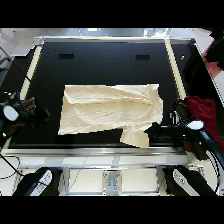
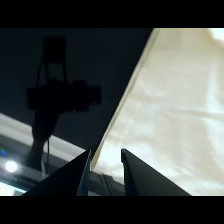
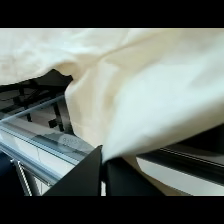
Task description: Fold the shirts.
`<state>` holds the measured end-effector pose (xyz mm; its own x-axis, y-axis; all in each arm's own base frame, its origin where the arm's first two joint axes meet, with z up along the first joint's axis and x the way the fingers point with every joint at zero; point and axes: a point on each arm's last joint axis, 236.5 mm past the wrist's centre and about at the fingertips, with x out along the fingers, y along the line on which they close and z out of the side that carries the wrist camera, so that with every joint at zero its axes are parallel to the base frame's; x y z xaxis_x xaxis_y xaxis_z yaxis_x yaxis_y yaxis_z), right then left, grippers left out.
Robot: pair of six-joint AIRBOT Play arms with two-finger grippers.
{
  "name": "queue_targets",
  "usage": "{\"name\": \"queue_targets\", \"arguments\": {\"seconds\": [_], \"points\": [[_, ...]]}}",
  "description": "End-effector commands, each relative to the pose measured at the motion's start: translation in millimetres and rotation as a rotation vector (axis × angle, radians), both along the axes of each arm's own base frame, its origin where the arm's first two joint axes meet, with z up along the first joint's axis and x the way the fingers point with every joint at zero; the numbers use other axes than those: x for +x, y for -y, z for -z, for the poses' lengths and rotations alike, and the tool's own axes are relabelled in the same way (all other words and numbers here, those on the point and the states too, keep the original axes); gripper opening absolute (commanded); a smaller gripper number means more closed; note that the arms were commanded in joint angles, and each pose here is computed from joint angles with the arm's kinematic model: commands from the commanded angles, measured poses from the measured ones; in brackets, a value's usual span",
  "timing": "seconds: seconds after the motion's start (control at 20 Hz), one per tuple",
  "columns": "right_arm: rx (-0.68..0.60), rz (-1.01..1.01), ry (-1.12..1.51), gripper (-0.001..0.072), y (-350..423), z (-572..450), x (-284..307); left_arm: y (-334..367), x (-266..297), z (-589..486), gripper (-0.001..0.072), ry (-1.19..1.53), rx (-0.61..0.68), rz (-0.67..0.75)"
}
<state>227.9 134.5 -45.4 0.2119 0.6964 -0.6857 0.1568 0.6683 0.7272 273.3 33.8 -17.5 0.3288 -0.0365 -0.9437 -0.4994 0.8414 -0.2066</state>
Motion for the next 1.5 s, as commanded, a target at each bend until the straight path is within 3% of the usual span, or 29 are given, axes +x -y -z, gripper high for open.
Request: {"name": "queue_targets", "arguments": {"seconds": [0.0, 0.1, 0.15, 0.2, 0.35, 0.5, 0.55, 0.6, 1.3, 1.35, 1.4, 1.45], "points": [[-0.002, -0.013, 0.068, 0.0018, -2, -21, 2, 4, -38, 49, 0.0220, -0.079, -0.088, -0.256], [-0.005, -0.014, 0.072, 0.0018, -2, -21, 2, 9, -51, 68, 0.0218, -0.115, -0.139, -0.379], [-0.005, -0.014, 0.072, 0.0018, -2, -21, 2, 13, -50, 73, 0.0167, -0.108, -0.166, -0.408], [-0.005, -0.014, 0.071, 0.0018, -2, -21, 2, 18, -50, 76, 0.0009, -0.106, -0.195, -0.436], [-0.008, -0.015, 0.077, 0.0018, -1, -21, 2, 34, -44, 76, 0.0011, -0.096, -0.292, -0.503], [-0.010, -0.016, 0.079, 0.0018, -1, -21, 2, 34, -42, 75, 0.0019, -0.086, -0.295, -0.500], [-0.010, -0.017, 0.079, 0.0018, -1, -21, 2, 34, -42, 75, 0.0061, -0.085, -0.291, -0.486], [-0.010, -0.017, 0.079, 0.0018, -1, -21, 2, 34, -42, 75, 0.0219, -0.084, -0.289, -0.480], [-0.028, 0.005, 0.097, 0.0018, 3, -19, 9, 45, -20, 78, 0.0243, 0.027, -0.387, -0.517], [-0.028, 0.005, 0.097, 0.0018, 3, -19, 9, 48, -20, 79, 0.0287, 0.019, -0.401, -0.525], [-0.028, 0.005, 0.097, 0.0018, 3, -19, 9, 52, -26, 83, 0.0445, -0.020, -0.411, -0.524], [-0.028, 0.005, 0.097, 0.0018, 3, -19, 9, 57, -34, 88, 0.0454, -0.069, -0.417, -0.520]]}}
